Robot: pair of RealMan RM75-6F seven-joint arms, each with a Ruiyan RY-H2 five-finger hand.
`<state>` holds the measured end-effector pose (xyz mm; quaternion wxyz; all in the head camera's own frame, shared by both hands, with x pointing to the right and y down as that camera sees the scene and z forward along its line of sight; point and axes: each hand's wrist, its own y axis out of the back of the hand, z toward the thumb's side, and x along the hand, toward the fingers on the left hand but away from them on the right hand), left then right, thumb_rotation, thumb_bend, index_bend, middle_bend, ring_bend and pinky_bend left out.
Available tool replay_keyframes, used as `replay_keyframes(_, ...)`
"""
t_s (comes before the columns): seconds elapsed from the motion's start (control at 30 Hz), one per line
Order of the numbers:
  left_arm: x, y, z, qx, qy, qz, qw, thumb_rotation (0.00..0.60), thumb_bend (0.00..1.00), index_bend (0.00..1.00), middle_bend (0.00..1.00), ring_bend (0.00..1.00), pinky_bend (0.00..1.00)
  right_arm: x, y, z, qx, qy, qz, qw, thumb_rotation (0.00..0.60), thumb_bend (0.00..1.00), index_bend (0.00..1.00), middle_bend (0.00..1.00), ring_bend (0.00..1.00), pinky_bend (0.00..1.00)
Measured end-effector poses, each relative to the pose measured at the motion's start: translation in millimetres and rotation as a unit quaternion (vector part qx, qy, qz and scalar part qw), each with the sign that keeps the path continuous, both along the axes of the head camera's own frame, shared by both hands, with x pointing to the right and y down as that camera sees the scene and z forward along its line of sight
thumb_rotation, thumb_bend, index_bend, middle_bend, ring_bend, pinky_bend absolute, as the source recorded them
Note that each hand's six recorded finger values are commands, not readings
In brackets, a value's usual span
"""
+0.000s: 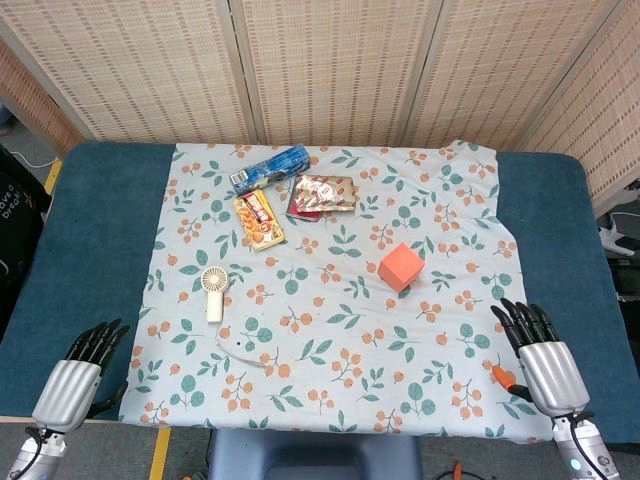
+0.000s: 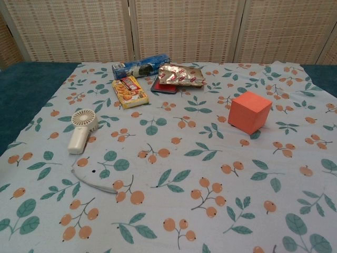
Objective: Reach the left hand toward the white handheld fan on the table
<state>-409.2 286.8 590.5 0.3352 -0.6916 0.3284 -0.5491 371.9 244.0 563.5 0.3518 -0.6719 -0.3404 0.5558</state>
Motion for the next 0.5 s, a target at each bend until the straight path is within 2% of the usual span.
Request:
replay_keyframes(0.13,6.5,-0.3,6.2,-0.005,0.003,0.009,0.9999,0.600,0.35,0.00,0.00,0.00,0.15,1.9,0.1,-1.9,0.000,0.000,0.002,1.0000,0.600,0.16,0.00,0.00,0.00,0.00)
replay_keyframes(0.23,14.4,-1.6,14.3,-0.008,0.009,0.021,0.9997,0.600,0.42,0.00,0.03,0.01,0.24,4.4,-0.1,-3.8,0.002,0.003,0.006,1.0000,0.600,0.16,0.00,0.00,0.00,0.00)
replay_keyframes(0.3,19.6,-3.4,22.7,-0.012,0.012,0.029,0.9994,0.600,0.46,0.00,0.16,0.11,0.39,4.9,-0.1,-4.1,0.003,0.003,0.006,1.0000,0.600,0.16,0.00,0.00,0.00,0.00)
replay_keyframes(0.37,28.6,-7.8,31.4,-0.014,0.020,0.039,0.9989,0.600,0.55,0.00,0.39,0.33,0.63,5.3,-0.3,-3.8,0.003,0.005,0.006,1.0000,0.600,0.16,0.00,0.00,0.00,0.00)
replay_keyframes(0.43,35.6,-12.6,40.9,-0.016,0.024,0.049,0.9984,0.600,0.68,0.00,0.57,0.51,0.76,5.3,-1.3,-3.3,0.004,0.005,0.007,1.0000,0.600,0.16,0.00,0.00,0.00,0.00)
replay_keyframes(0.47,40.0,-16.1,48.7,-0.019,0.025,0.057,0.9979,0.600,0.80,0.00,0.68,0.61,0.83,5.3,-1.3,-2.6,0.004,0.006,0.006,1.0000,0.600,0.16,0.00,0.00,0.00,0.00)
replay_keyframes(0.5,43.5,-18.8,54.9,-0.021,0.025,0.064,0.9975,0.600,0.87,0.00,0.73,0.65,0.86,5.2,-1.1,-1.9,0.003,0.006,0.006,1.0000,0.600,0.16,0.00,0.00,0.00,0.00)
